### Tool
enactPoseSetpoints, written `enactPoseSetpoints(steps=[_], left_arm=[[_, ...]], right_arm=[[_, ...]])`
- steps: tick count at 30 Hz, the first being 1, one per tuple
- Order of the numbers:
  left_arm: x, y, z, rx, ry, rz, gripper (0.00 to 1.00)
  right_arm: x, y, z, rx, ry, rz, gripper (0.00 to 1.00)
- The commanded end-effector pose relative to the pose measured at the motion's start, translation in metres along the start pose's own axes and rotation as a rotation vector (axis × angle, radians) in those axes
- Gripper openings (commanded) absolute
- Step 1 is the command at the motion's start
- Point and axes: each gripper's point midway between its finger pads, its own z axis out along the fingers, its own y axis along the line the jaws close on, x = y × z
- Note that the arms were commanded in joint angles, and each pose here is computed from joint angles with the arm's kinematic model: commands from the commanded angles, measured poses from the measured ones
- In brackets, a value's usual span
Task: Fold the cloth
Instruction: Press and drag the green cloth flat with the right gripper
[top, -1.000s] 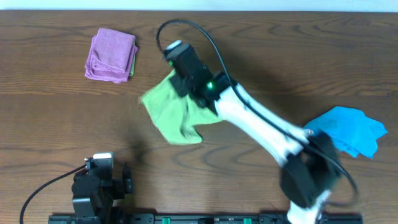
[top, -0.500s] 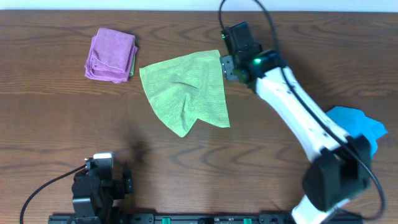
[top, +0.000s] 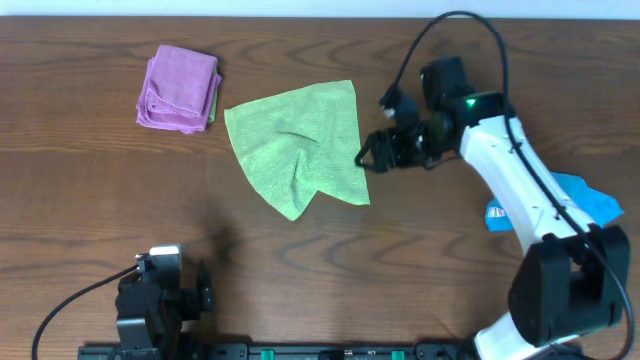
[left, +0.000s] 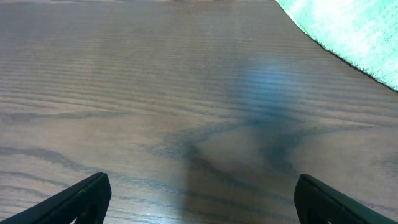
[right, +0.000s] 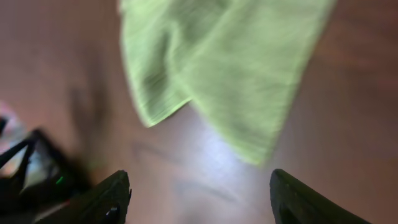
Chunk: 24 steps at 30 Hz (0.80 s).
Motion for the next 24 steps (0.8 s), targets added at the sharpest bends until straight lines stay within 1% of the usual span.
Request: enactPoseSetpoints(steps=[1,5,8,15,19,24], left_arm=[[0.004,0.003,0.001,-0.017,0.012,0.015,0.95],[0.004,0.003,0.001,-0.017,0.012,0.015,0.95],[0.004,0.003,0.001,-0.017,0.012,0.015,0.95],[0.004,0.003,0.001,-0.016,0.012,0.014,0.95],[0.004,-0.004,0.001,0.024,0.009,0.014,0.95],[0.003,-0.006,0.001,0.035,0.009,0.014,0.95]], right_arm=[[0.02,0.035,0.019,-0.14,0.069,-0.075,0.72],[0.044,0.053,0.044,-0.159,0.141,-0.115,0.7],[0.055,0.063,0.062,-0.186,0.157,-0.108,0.69],[0.064,0.066,0.089,-0.225,0.132,-0.037,0.66],[0.071,0.072,0.107,-0.244,0.113,-0.017,0.64],[0.075,0.077,0.122,-0.205,0.096,-0.011,0.64]])
